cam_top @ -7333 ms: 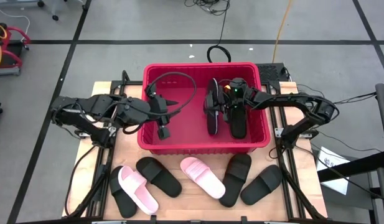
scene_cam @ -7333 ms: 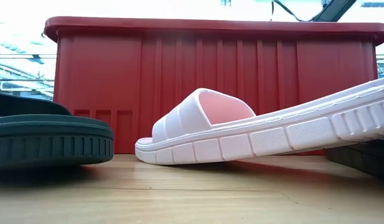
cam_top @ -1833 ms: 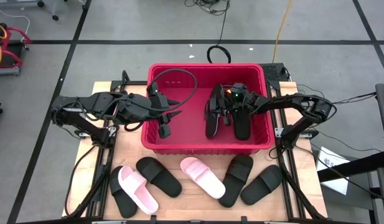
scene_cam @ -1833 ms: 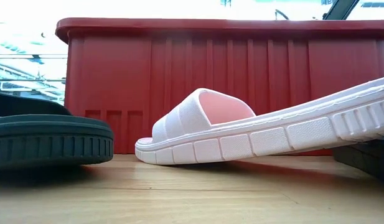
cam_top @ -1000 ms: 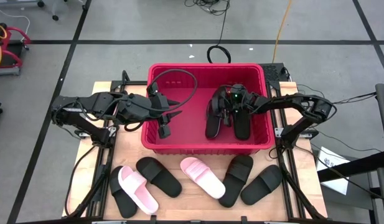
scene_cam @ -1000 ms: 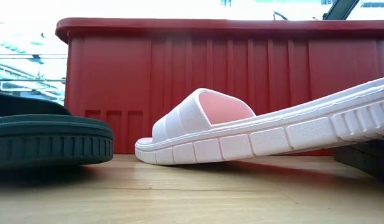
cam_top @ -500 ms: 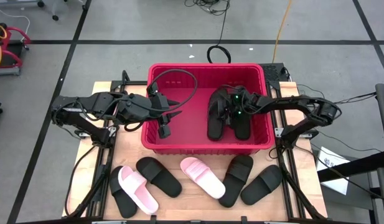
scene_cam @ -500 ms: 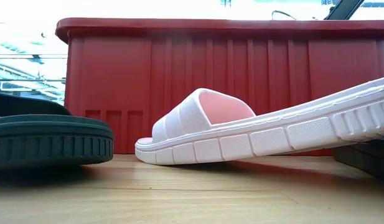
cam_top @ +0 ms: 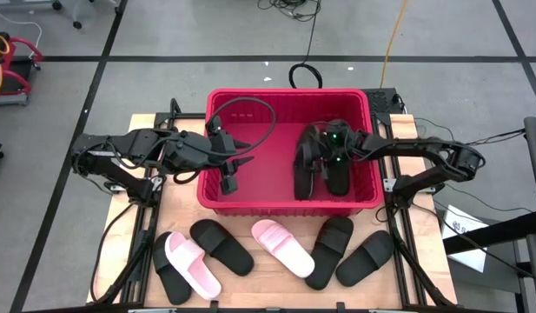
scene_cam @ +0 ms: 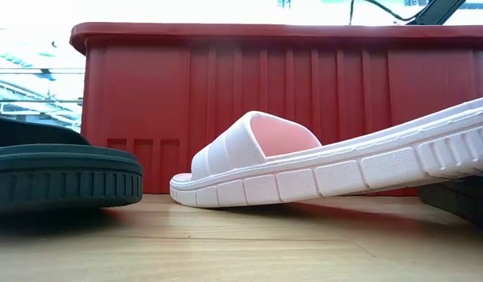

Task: Pick and place slides into bin
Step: Put the black slipper into the red bin

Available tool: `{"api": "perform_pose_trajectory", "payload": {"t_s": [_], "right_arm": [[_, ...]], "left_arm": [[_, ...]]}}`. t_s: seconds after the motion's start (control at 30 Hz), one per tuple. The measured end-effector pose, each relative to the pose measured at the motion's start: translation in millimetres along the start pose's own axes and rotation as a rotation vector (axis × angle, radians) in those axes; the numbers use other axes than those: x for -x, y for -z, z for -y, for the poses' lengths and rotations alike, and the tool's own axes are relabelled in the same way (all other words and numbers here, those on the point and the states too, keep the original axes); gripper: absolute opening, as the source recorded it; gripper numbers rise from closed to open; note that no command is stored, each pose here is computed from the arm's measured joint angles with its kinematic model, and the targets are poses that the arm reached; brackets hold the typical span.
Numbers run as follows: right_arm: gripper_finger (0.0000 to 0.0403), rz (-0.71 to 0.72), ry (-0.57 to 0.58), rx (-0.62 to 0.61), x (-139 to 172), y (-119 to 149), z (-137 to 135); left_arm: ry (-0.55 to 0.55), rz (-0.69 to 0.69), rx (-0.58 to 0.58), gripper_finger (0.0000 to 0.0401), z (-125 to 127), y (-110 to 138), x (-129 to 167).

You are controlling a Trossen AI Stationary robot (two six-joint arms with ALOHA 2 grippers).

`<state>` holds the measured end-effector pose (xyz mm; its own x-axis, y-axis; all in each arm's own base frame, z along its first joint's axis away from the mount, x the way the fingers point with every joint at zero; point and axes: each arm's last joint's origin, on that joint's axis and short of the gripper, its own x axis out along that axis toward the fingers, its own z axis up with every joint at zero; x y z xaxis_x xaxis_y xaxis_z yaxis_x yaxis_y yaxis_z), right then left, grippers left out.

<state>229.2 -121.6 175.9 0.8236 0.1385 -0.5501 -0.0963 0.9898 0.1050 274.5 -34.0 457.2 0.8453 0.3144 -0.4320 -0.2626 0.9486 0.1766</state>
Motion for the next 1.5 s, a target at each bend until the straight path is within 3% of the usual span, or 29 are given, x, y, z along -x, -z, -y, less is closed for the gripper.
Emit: {"api": "perform_pose_trajectory", "payload": {"t_s": [0.2,0.4,0.53,0.87,1.33,1.5], "right_arm": [[0.0149,0.06,0.03,0.114,-6,-8,1],[0.015,-0.081,0.072,0.01,-15,15,12],[0.0149,-0.101,0.077,-0.01,-18,19,14],[0.0152,-0.207,0.25,-0.109,-16,25,17],[0.0153,-0.22,0.319,-0.226,-15,27,17],[0.0151,-0.22,0.313,-0.227,-15,27,17]], "left_arm": [[0.001,0.0,0.003,0.0141,0,0,0],[0.002,0.0,0.006,0.0141,0,0,0],[0.003,0.001,0.012,0.0141,0,0,0],[0.001,-0.016,0.004,0.0141,0,2,0],[-0.034,-0.04,0.023,0.0141,-10,3,-5],[-0.064,-0.119,0.061,0.0141,-19,10,-27]]}}
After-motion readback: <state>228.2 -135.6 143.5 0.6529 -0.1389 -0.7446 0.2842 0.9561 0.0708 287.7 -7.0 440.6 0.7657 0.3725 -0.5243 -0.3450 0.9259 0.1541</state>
